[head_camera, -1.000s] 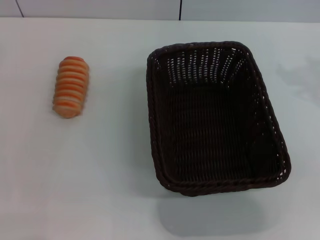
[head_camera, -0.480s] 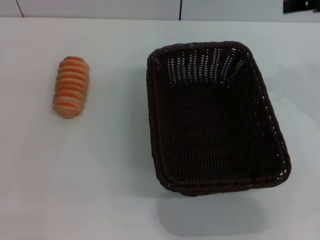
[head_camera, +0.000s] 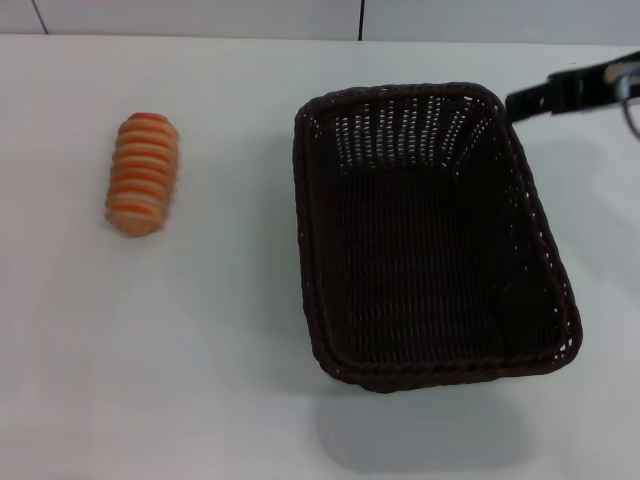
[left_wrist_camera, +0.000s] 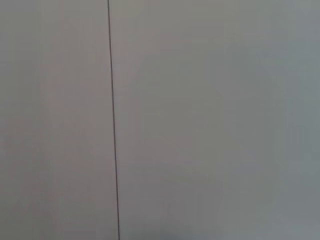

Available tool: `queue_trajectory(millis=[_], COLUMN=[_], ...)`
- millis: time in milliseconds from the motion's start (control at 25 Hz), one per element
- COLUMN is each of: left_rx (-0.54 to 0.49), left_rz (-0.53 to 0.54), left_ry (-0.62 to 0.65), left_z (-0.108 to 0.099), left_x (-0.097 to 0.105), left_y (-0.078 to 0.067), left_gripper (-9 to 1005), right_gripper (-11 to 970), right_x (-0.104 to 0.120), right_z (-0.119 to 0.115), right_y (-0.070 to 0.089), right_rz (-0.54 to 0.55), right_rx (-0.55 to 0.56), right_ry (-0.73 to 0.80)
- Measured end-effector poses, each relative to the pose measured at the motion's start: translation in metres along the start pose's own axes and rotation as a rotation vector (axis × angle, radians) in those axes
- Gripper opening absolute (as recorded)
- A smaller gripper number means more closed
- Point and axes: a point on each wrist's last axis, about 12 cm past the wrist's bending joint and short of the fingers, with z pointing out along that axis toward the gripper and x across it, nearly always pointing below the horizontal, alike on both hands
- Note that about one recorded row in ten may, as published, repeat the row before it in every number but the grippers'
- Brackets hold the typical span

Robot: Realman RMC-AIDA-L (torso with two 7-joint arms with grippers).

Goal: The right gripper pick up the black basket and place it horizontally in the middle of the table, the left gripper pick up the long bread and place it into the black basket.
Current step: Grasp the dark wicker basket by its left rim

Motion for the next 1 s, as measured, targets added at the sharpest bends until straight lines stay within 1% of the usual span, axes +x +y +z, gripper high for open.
queue_trajectory(millis=[120, 200, 400, 560, 720, 1000], left_rx=[-0.007, -0.007, -0.004, 0.005, 0.008, 0.017], left_rz=[0.01, 0.01, 0.014, 0.012, 0.01, 0.007], left_ry=[0.007, 0.007, 0.006, 0.005, 0.003, 0.004], left_z=[0.0, 0.0, 0.001, 0.002, 0.003, 0.005], left_x=[0.002, 0.002, 0.002, 0.001, 0.001, 0.002], left_y=[0.002, 0.002, 0.002, -0.002, -0.003, -0.007], left_gripper=[815, 815, 815, 815, 815, 815], right_gripper=[815, 815, 815, 815, 814, 814], right_x=[0.005, 0.008, 0.014, 0.017, 0.025, 0.031], right_z=[0.011, 0.014, 0.015, 0.015, 0.017, 0.02], right_y=[0.01, 0.011, 0.007, 0.005, -0.004, -0.007], right_rz=[-0.011, -0.01, 0.0, 0.0, 0.013, 0.015], right_rx=[0.029, 0.037, 0.054, 0.058, 0.065, 0.057], right_ry=[0.05, 0.073, 0.101, 0.112, 0.123, 0.113])
